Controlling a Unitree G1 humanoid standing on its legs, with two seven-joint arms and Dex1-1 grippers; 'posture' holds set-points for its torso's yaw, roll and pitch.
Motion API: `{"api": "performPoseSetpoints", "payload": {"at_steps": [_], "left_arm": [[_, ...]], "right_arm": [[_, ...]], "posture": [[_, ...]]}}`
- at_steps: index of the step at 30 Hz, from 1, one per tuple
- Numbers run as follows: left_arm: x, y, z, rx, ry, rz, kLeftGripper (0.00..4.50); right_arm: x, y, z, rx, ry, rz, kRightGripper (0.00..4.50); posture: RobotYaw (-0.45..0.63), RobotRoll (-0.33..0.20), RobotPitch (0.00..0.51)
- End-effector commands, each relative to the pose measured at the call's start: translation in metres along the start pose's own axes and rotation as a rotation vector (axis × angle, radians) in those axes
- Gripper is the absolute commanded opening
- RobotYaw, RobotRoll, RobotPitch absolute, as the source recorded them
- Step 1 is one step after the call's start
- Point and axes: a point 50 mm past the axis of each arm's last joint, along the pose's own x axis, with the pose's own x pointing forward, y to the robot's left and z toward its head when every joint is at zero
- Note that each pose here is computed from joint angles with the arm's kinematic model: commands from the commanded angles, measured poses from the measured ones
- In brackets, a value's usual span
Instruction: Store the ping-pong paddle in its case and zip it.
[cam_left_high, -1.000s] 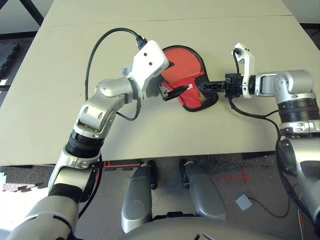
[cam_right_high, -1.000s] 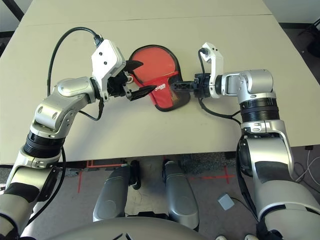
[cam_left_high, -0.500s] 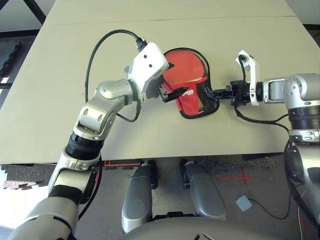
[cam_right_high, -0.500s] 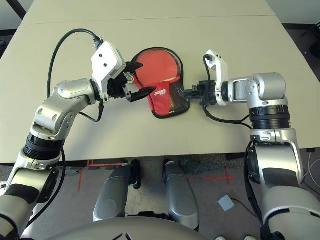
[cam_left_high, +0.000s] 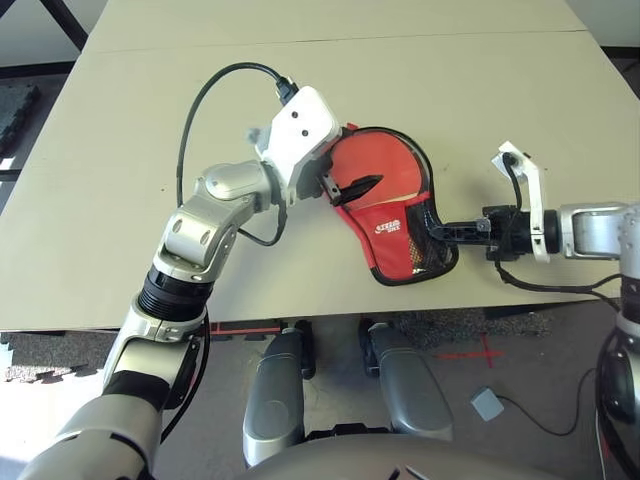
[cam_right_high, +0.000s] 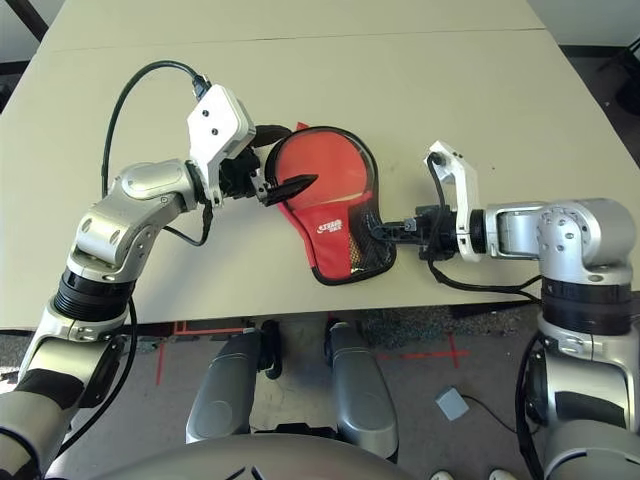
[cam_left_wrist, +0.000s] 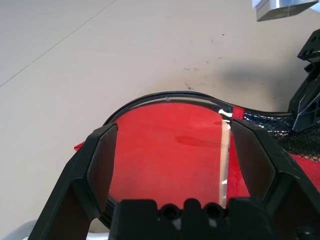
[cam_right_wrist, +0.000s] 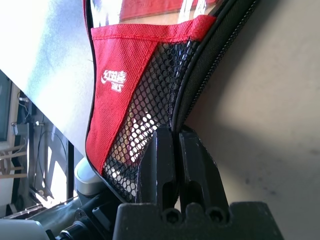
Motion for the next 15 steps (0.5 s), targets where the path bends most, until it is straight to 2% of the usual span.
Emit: {"api": "performPoseSetpoints", "payload": {"at_steps": [1, 8, 12, 15], "left_arm": [[0.002, -0.004, -0.004, -0.008, 0.01, -0.017, 4.5], [0.003, -0.006, -0.005, -0.009, 0.01, -0.019, 4.5], [0.004, -0.007, -0.005, -0.01, 0.007, -0.019, 4.5], [0.003, -0.005, -0.005, -0.008, 0.007, -0.016, 4.5]], "right_arm": [[0.005, 0.007, -0.009, 0.008, 0.018, 0.027, 0.03], [0.015, 0.014, -0.018, 0.036, 0.02, 0.037, 0.03], [0.011, 0.01, -0.019, 0.045, 0.041, 0.007, 0.03], [-0.004, 0.011, -0.004, 0.006, 0.05, 0.008, 0.72]], "posture": [[0.0, 0.0, 0.291], [0.0, 0.0, 0.291], [0.01, 0.0, 0.285], [0.0, 0.0, 0.281]]}}
